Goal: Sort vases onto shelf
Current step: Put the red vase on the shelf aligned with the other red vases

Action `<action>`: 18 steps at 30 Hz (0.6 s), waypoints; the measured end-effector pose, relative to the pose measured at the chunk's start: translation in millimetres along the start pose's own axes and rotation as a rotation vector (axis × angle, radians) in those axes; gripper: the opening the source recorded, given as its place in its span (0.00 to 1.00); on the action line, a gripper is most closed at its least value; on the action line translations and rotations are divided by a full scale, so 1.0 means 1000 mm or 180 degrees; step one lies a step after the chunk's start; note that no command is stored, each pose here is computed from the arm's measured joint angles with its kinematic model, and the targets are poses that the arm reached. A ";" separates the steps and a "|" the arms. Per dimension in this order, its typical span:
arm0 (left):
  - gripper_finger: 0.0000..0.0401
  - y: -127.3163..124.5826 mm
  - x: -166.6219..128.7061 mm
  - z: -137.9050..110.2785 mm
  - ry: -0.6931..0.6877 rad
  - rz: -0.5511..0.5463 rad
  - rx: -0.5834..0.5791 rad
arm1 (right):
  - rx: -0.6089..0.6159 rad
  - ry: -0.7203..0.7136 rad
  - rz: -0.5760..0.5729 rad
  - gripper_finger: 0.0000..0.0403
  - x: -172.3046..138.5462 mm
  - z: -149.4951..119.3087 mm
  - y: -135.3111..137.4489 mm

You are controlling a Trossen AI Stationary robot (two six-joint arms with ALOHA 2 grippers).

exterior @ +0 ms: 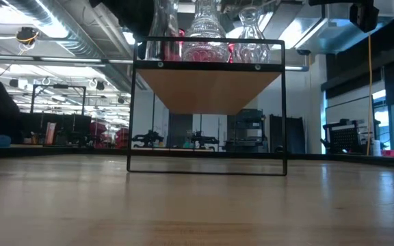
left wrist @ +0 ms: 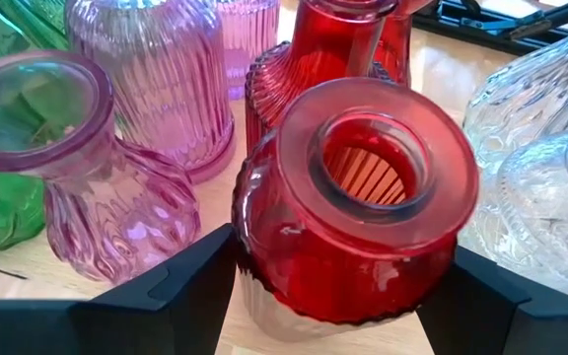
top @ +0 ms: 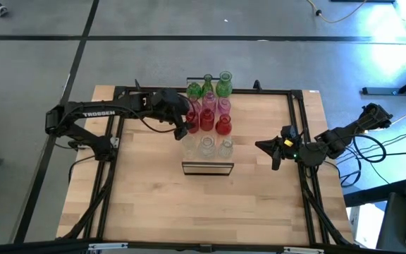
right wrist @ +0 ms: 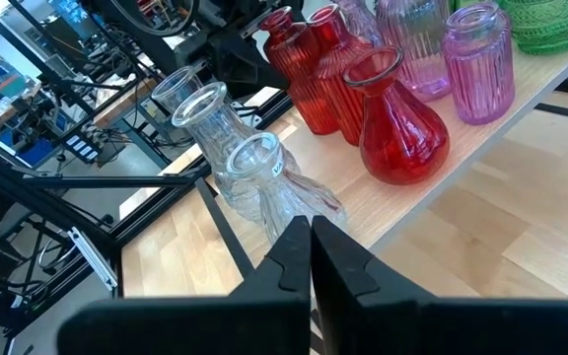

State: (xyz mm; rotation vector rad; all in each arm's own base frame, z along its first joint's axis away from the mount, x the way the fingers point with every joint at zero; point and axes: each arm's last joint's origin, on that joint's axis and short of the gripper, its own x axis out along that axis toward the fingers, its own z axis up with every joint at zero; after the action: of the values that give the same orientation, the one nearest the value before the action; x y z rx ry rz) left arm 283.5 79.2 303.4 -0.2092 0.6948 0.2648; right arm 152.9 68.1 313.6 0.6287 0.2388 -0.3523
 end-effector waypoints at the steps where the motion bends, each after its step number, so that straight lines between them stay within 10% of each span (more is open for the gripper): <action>1: 0.66 0.000 0.000 0.000 -0.0001 0.0000 0.0000 | 0.0000 0.0000 0.0000 0.00 0.000 0.000 0.000; 18: 0.67 0.000 -0.002 0.001 -0.0024 -0.0041 0.0001 | -0.0001 -0.0001 0.0003 0.00 0.000 0.000 0.000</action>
State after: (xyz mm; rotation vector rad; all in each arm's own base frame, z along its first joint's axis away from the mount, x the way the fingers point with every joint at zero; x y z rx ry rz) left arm 283.0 78.8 305.6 -0.2123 0.6858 0.2531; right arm 152.9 68.1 313.6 0.6284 0.2383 -0.3514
